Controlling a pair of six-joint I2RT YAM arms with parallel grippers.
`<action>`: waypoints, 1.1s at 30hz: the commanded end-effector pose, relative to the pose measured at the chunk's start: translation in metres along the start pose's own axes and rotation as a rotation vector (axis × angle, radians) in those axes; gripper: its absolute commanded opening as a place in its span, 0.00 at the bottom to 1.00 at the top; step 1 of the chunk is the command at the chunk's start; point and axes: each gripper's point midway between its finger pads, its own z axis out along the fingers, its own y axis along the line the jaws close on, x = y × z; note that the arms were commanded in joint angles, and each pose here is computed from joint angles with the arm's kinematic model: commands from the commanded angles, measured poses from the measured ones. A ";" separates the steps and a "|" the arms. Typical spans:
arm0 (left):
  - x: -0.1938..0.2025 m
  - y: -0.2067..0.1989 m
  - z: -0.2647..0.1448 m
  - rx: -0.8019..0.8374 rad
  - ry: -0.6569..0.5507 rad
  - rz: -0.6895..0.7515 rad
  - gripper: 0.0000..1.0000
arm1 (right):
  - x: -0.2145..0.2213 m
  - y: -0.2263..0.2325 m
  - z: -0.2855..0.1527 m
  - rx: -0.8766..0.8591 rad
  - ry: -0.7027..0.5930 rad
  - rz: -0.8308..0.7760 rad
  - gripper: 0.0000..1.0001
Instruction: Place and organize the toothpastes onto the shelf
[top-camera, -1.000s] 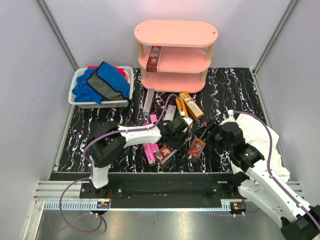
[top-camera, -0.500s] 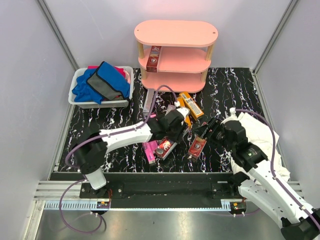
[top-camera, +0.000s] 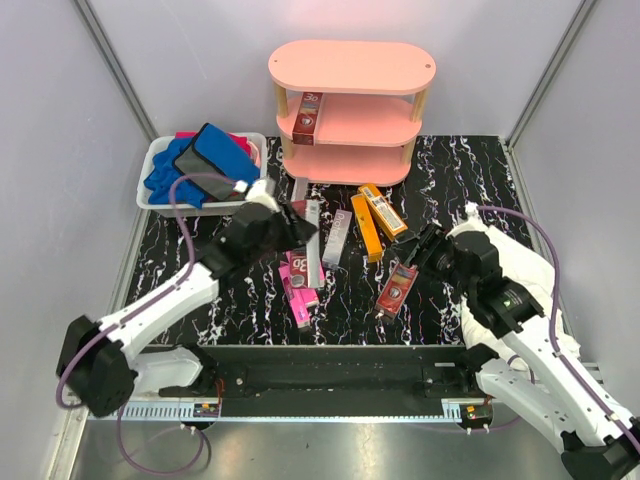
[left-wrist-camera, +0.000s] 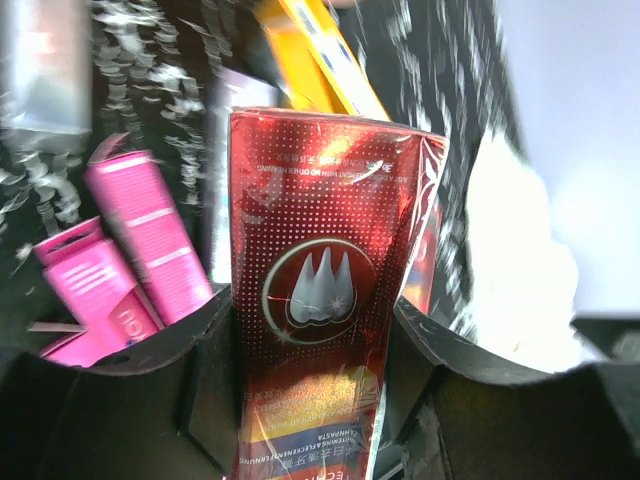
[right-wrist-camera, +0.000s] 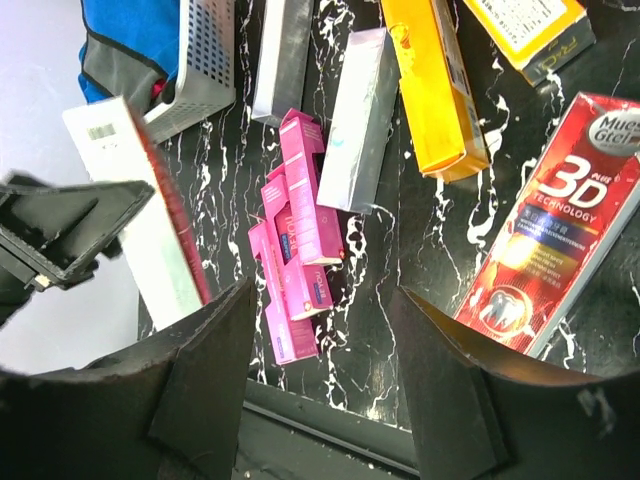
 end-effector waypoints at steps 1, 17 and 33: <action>-0.043 -0.021 -0.029 0.183 -0.179 -0.303 0.50 | -0.014 0.018 -0.001 -0.040 -0.039 -0.046 0.66; -0.052 -0.009 -0.056 0.317 -0.247 -0.587 0.50 | 0.075 0.142 0.012 -0.318 -0.004 -0.354 0.78; -0.059 -0.018 -0.062 0.398 -0.243 -0.630 0.50 | 0.121 0.158 0.037 -0.219 -0.110 -0.450 0.84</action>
